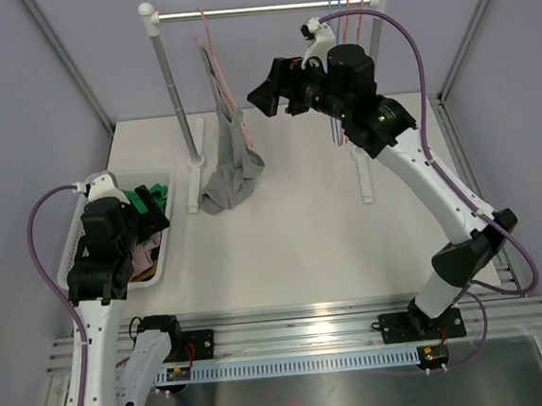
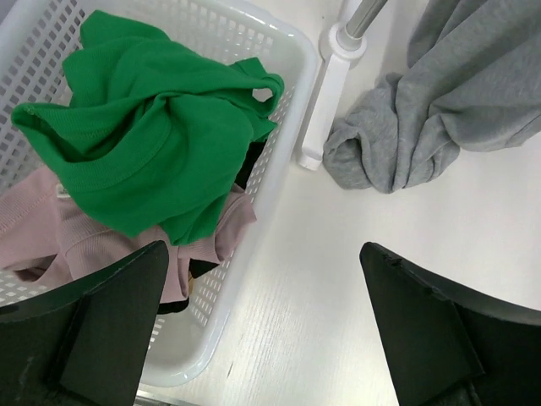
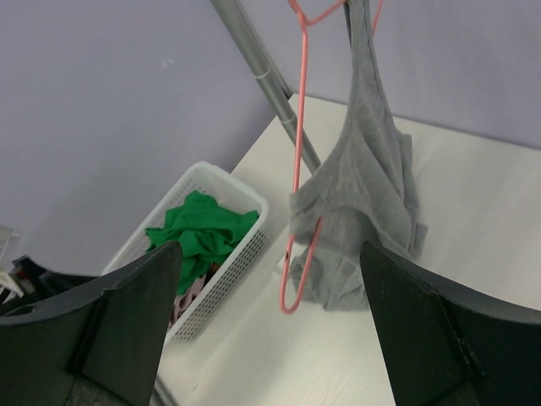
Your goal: Remove the tank top from the hanger
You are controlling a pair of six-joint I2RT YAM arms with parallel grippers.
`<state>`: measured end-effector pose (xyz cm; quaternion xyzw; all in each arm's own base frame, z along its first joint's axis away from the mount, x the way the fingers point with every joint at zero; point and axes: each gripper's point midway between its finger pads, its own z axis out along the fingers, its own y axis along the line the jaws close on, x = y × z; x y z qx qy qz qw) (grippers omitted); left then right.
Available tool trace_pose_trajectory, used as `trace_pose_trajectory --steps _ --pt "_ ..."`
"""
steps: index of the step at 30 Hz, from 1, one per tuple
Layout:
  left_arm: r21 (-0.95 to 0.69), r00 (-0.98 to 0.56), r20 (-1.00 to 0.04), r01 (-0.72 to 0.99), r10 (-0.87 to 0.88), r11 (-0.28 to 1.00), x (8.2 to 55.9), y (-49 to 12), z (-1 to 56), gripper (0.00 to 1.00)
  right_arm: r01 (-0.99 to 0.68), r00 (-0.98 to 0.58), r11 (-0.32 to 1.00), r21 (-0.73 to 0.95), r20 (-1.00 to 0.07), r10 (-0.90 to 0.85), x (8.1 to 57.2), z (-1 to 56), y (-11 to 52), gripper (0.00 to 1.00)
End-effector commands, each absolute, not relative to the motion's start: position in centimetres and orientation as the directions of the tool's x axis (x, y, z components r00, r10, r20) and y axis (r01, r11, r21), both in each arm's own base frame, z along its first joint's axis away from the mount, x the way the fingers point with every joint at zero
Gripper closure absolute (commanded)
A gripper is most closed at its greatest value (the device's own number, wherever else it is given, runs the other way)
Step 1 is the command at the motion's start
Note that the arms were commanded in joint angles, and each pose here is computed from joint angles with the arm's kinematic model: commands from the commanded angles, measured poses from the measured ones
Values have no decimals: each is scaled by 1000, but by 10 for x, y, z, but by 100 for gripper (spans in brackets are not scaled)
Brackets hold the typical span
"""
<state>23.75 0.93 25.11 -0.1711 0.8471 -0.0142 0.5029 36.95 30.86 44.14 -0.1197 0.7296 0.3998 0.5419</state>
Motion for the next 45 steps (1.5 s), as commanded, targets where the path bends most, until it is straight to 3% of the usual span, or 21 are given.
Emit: trace_pose_trajectory --steps 1,3,8,12,15,16,21,23,27,31,37,45 --pt "-195 -393 -875 -246 -282 949 244 7 255 1 -576 -267 751 324 -942 202 402 451 323 7" --pt "-212 -386 -878 -214 -282 953 244 2 256 1 -576 -228 761 298 -953 200 409 465 334 10" --pt "-226 -418 -864 -175 -280 958 247 -7 250 1 -529 -241 823 206 -967 87 448 424 366 16" --pt "-239 -412 -867 -148 -280 960 246 -12 253 1 -526 -218 833 169 -974 60 469 410 386 26" --pt "-249 -415 -868 -112 -273 962 246 -19 253 1 -525 -191 841 133 -981 37 479 402 394 44" --pt "-249 -420 -866 -104 -270 963 246 -21 253 1 -523 -185 842 129 -982 35 480 401 395 56" --pt "-257 -439 -860 -71 -261 964 247 -29 251 1 -518 -146 848 113 -988 43 483 408 397 71" --pt "-258 -440 -860 -62 -258 964 247 -31 251 1 -520 -139 847 108 -989 41 484 409 397 74" --pt "-260 -443 -860 -45 -252 965 246 -34 251 1 -525 -126 846 91 -992 28 487 407 399 70" --pt "-259 -451 -858 -35 -247 965 247 -37 249 1 -527 -111 845 89 -993 35 488 411 400 73" --pt "-257 -458 -856 -29 -241 966 247 -38 247 1 -528 -109 844 94 -993 43 488 413 401 94" --pt "-255 -464 -853 -29 -239 966 248 -39 246 1 -506 -100 855 113 -992 73 486 425 394 100"
